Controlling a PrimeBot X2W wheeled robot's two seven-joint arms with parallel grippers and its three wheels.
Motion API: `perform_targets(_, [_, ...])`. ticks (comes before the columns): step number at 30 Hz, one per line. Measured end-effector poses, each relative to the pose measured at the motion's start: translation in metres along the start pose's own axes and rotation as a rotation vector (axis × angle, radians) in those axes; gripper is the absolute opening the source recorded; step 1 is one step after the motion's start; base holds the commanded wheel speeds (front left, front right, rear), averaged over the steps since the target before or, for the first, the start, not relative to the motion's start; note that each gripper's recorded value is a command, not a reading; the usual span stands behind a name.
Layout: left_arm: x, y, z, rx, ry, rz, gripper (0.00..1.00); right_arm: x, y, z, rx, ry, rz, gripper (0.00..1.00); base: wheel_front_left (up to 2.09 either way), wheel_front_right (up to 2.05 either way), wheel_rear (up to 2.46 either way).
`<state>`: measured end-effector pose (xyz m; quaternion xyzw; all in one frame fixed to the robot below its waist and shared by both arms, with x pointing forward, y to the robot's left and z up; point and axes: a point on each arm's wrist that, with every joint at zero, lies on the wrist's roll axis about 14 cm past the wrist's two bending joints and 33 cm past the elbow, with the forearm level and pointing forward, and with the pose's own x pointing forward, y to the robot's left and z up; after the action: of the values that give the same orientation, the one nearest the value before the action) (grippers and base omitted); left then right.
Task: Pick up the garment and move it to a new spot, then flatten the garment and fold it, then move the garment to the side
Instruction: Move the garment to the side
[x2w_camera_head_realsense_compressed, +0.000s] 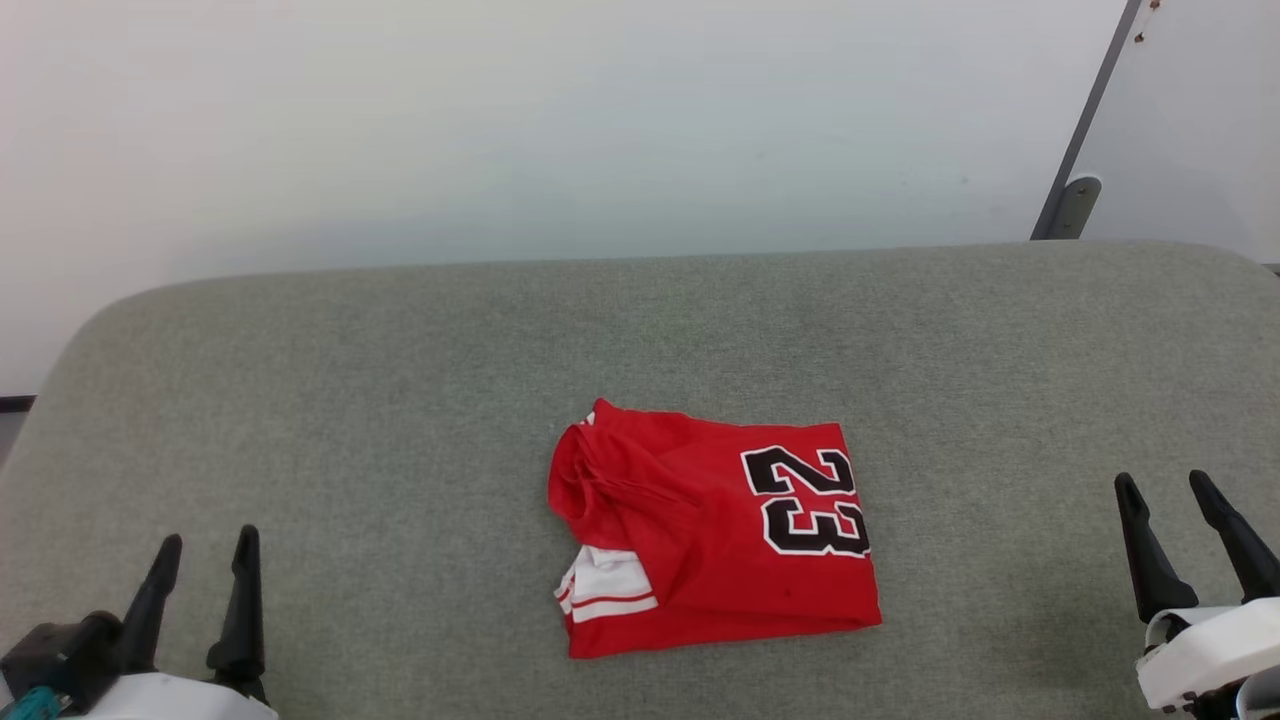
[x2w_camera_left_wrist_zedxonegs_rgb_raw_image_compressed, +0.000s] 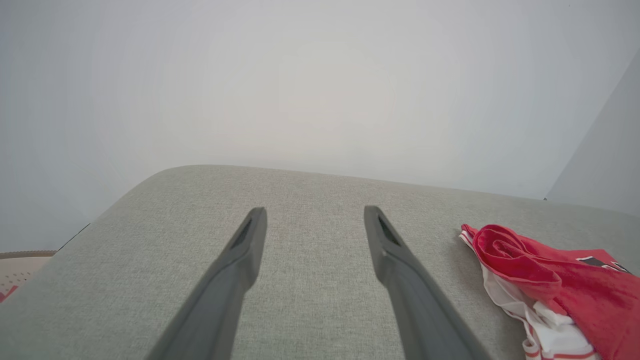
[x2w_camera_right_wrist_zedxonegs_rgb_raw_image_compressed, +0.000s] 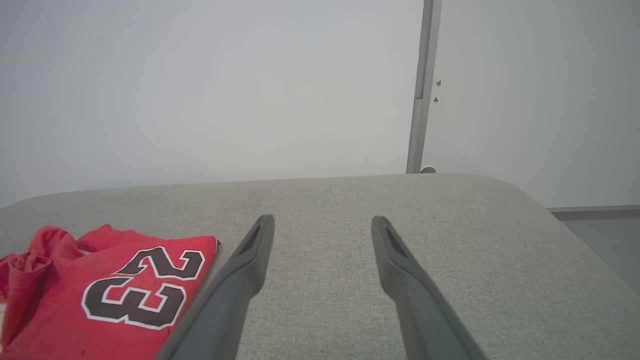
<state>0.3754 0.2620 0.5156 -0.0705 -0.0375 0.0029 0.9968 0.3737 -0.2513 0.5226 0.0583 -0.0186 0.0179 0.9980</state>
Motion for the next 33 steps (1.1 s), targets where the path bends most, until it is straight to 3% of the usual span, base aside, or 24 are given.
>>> perform_targets(21, [-0.003, 0.0, 0.001, -0.009, -0.005, 0.001, 1.0, 0.003, 0.011, -0.007, 0.003, 0.03, 0.02, 1.0, 0.0, 0.0, 0.0])
perform_targets(33, [-0.017, 0.019, -0.004, -0.022, 0.009, 0.069, 1.0, 0.035, 0.09, -0.039, 0.038, 0.228, 0.254, 1.0, 0.0, 0.0, 0.0])
